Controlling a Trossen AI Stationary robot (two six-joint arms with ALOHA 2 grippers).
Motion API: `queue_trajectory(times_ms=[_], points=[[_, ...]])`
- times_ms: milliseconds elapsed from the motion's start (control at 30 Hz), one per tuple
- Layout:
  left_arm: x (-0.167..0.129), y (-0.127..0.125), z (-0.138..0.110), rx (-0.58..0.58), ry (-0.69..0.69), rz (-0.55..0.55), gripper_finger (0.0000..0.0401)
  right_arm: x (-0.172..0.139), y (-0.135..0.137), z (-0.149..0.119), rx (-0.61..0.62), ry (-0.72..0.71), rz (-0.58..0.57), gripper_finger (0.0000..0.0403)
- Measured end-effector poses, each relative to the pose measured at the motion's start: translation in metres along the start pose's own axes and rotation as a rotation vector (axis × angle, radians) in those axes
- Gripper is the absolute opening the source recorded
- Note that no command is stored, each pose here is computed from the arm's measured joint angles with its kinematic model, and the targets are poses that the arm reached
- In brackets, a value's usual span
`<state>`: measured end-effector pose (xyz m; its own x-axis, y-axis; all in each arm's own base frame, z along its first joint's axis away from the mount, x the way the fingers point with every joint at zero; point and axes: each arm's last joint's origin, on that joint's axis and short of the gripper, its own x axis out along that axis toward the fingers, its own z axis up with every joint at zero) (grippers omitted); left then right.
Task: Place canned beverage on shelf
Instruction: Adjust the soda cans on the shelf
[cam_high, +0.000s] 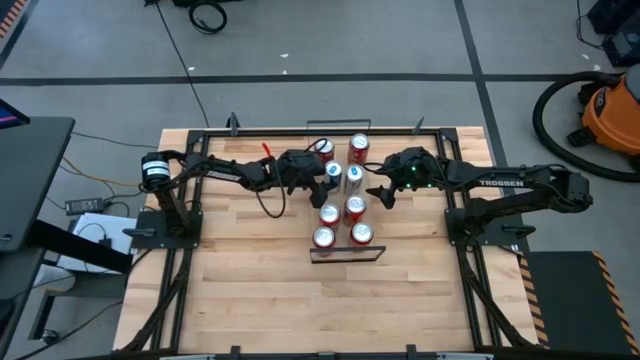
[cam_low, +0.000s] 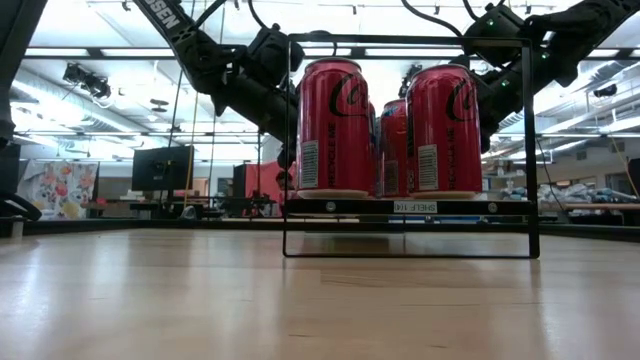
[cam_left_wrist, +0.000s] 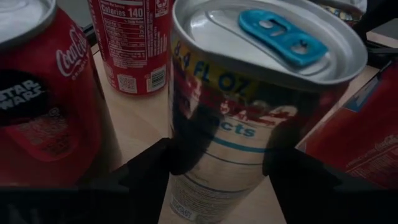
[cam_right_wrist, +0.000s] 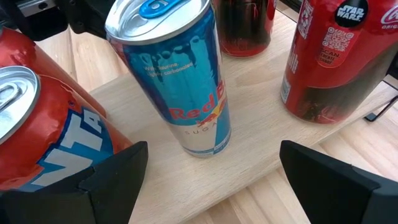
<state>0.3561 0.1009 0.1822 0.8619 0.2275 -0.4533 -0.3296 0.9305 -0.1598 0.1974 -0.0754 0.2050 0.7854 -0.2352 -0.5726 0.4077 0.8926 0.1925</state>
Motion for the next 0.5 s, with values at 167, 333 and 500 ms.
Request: queue_trajectory(times_ms=[167, 333, 500], points=[[-0.003, 0.000, 0.000, 0.003, 0.019, 0.003, 0.0249, 0.000, 0.000, 0.000, 0.000, 0.001, 0.003, 0.0375], [-0.007, 0.000, 0.000, 0.009, 0.053, 0.008, 0.0249, 0.000, 0.000, 0.000, -0.005, 0.002, 0.003, 0.0375], [-0.011, 0.000, 0.001, 0.009, 0.079, 0.013, 0.0249, 0.000, 0.000, 0.000, -0.007, 0.002, 0.003, 0.0375]])
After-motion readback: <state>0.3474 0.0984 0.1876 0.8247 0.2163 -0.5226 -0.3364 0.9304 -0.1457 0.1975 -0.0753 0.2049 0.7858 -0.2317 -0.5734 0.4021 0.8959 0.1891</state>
